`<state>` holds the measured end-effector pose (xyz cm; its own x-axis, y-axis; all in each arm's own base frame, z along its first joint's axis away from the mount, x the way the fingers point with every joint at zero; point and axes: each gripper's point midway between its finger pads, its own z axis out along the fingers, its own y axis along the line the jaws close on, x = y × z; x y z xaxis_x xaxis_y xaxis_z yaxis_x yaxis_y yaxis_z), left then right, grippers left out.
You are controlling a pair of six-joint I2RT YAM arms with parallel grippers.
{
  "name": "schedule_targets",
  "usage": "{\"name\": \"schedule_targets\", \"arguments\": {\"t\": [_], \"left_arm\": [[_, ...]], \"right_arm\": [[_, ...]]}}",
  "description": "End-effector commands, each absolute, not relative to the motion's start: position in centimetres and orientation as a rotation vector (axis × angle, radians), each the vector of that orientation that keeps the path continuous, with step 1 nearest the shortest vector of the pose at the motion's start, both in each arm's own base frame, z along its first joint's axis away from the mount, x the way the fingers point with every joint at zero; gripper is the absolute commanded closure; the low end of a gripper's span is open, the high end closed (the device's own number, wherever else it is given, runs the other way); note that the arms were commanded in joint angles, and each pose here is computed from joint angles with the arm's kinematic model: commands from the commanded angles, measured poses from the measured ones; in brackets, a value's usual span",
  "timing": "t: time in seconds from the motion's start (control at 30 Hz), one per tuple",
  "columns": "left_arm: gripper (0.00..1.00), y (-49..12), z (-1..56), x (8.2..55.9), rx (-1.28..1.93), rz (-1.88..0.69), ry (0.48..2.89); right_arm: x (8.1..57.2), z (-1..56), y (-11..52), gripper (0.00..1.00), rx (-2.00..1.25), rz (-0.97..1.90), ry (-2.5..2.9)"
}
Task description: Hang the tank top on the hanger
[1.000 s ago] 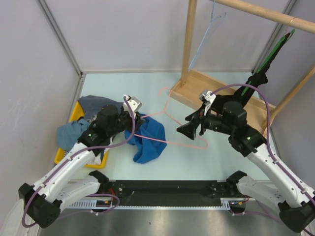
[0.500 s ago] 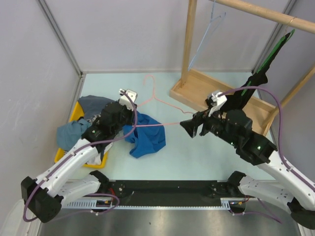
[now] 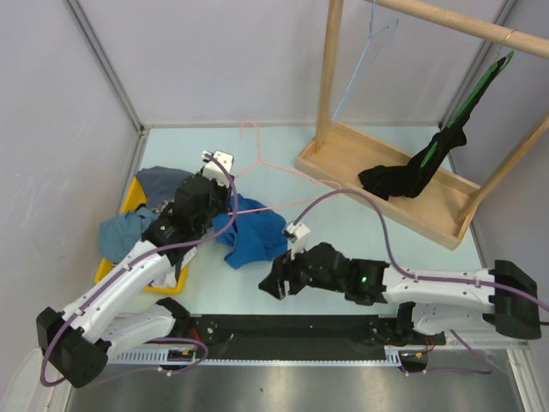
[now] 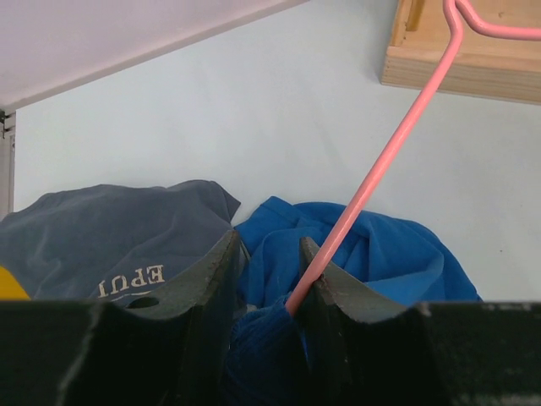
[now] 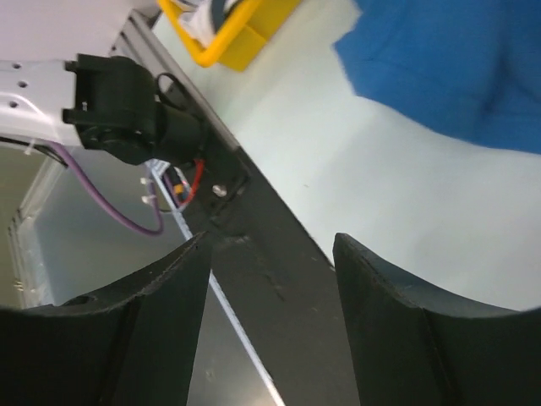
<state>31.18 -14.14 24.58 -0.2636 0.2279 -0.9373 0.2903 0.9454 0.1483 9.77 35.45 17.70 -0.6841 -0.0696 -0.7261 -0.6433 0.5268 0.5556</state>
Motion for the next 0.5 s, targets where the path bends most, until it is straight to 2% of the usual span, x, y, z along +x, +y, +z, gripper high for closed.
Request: {"name": "schedule_targets", "arguments": {"t": [0.0,0.3,0.47], "left_arm": [[1.0,-13.9,27.5,31.1,0.308,-0.095,1.769],[1.0,-13.5,28.1,30.2,0.289,-0.121,1.746],[1.0,-13.4,28.6,29.9,0.287,-0.129,1.735]], "right_arm": [[10.1,20.9,39.9,0.35,-0.302,1.32,1.99],[13.1,17.2,42.0,0.34,0.01,1.133,1.959],[13.7,15.1,43.4,0.32,0.058,1.03,1.922]]}}
